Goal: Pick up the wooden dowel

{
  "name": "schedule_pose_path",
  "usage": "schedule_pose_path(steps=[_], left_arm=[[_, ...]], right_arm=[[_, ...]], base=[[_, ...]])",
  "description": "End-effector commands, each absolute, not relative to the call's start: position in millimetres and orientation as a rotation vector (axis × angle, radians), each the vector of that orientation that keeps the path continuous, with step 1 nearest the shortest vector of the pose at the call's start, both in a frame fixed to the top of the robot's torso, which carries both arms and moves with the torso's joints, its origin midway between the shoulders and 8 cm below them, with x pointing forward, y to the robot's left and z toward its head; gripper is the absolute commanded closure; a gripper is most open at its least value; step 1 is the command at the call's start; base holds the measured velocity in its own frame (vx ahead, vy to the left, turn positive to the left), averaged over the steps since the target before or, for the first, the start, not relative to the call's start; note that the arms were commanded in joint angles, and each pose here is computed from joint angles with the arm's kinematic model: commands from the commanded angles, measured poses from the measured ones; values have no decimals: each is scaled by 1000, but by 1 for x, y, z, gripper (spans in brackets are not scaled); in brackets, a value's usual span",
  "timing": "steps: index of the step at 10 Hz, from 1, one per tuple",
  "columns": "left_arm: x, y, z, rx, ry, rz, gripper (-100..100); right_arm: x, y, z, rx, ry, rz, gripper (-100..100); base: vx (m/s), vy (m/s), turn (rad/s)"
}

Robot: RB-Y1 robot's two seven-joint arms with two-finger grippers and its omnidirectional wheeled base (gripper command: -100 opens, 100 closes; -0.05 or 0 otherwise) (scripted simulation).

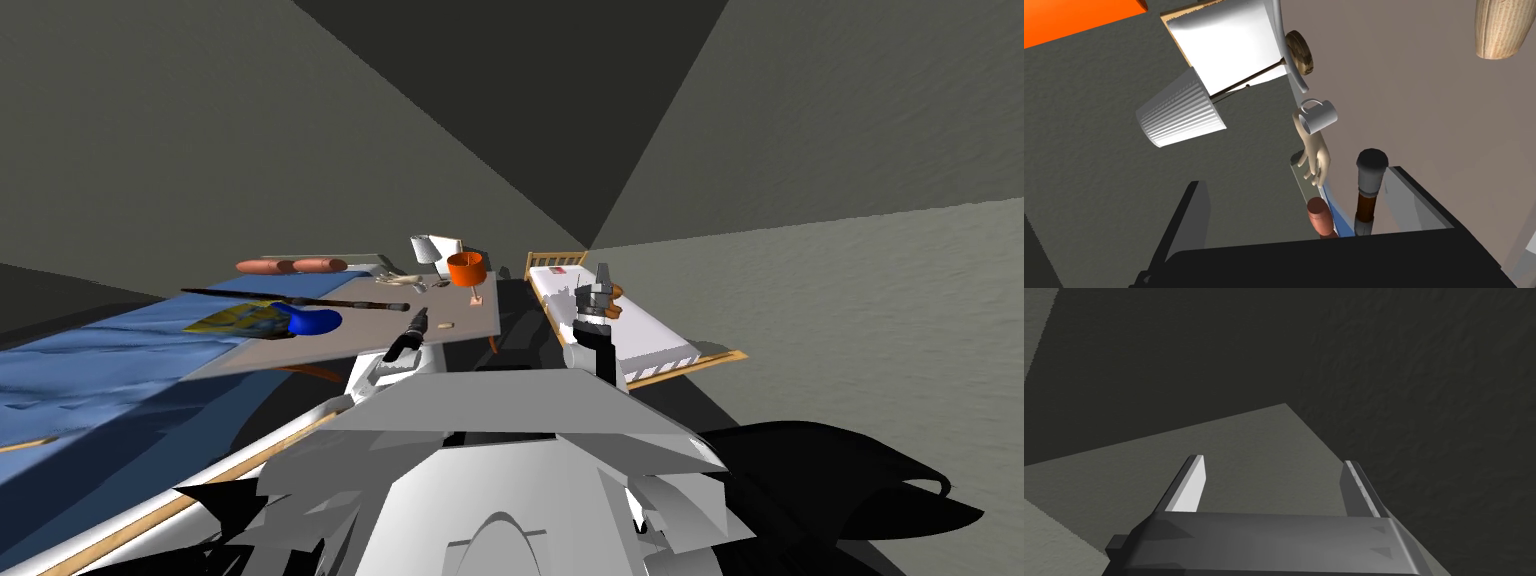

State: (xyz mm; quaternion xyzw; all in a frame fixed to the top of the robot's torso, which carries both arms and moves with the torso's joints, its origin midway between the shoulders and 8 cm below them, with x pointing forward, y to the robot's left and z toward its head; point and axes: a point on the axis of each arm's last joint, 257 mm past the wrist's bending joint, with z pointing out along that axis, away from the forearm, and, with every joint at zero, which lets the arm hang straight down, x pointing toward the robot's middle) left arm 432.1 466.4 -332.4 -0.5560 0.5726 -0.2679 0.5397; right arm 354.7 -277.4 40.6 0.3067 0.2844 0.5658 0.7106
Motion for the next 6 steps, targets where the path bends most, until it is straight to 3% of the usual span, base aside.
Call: schedule_pose_path(steps=[1,6], left_arm=[[430,476,-349,-1374,1372,-607,-100],[423,494,-385,-1478,1392,-551,-100]], right_arm=[[355,-277,41,680,631,1255,0],[355,-277,41,680,631,1255,0]], base=[[-4,20,-108],[-6,24,-84]])
